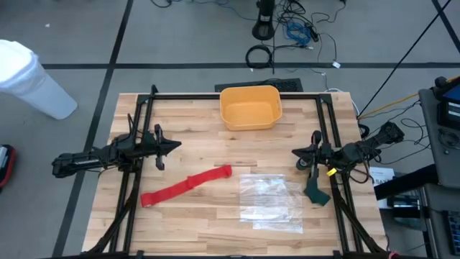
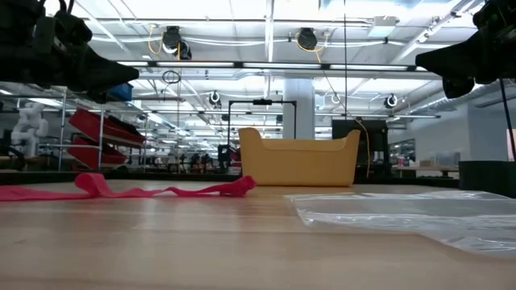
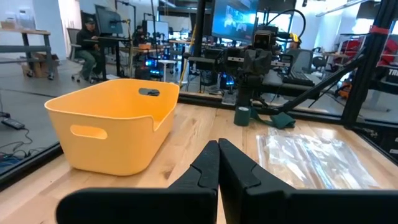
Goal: Roll bandage
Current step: Roll the green bandage
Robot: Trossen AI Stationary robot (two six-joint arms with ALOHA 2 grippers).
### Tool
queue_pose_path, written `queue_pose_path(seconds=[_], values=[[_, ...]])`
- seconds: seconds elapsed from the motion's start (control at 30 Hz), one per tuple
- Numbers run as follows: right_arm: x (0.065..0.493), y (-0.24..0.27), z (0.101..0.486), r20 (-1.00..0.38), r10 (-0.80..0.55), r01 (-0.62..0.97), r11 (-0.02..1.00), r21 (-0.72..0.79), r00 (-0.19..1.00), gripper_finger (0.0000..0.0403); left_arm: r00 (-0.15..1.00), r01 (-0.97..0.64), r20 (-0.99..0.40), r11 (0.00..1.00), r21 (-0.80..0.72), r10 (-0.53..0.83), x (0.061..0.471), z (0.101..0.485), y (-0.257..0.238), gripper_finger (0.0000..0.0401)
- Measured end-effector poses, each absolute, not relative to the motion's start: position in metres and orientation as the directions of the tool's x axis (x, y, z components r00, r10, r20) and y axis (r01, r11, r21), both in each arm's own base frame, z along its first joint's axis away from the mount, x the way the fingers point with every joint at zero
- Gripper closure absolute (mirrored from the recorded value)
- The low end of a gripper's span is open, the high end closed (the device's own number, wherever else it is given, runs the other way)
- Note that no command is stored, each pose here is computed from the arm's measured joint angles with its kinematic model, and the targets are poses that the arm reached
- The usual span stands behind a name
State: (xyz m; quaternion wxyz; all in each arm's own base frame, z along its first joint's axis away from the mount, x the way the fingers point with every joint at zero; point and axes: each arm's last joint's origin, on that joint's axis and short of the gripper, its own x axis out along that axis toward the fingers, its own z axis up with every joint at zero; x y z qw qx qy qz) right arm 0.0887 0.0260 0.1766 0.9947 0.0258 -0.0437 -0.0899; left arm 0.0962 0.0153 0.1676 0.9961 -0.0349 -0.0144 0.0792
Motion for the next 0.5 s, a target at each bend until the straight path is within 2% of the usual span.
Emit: queue_pose_path(seconds=[0.1, 0.27, 0.4, 0.5], values=[[0.088, 0.026, 0.18, 0.115, -0.183, 0.174, 0.981, 0.08, 0.976, 0.0403, 0.987, -0.159, 0.026, 0.985, -0.072, 0.161, 0.096, 0.168, 0.015, 0.0399], [0.087, 0.025, 0.187, 0.169, -0.203, 0.203, 0.979, 0.018, 0.964, 0.0403, 0.986, -0.158, 0.031, 0.985, -0.072, 0.161, 0.096, 0.168, 0.015, 0.0399], [0.084, 0.018, 0.194, 0.199, -0.401, 0.385, 0.916, 0.117, 0.894, 0.0403, 0.986, -0.159, 0.036, 0.985, -0.067, 0.161, 0.096, 0.169, 0.015, 0.0399], [0.083, 0.016, 0.193, 0.177, -0.456, 0.44, 0.889, 0.127, 0.872, 0.0403, 0.985, -0.165, 0.037, 0.984, -0.065, 0.168, 0.096, 0.169, 0.016, 0.0399]])
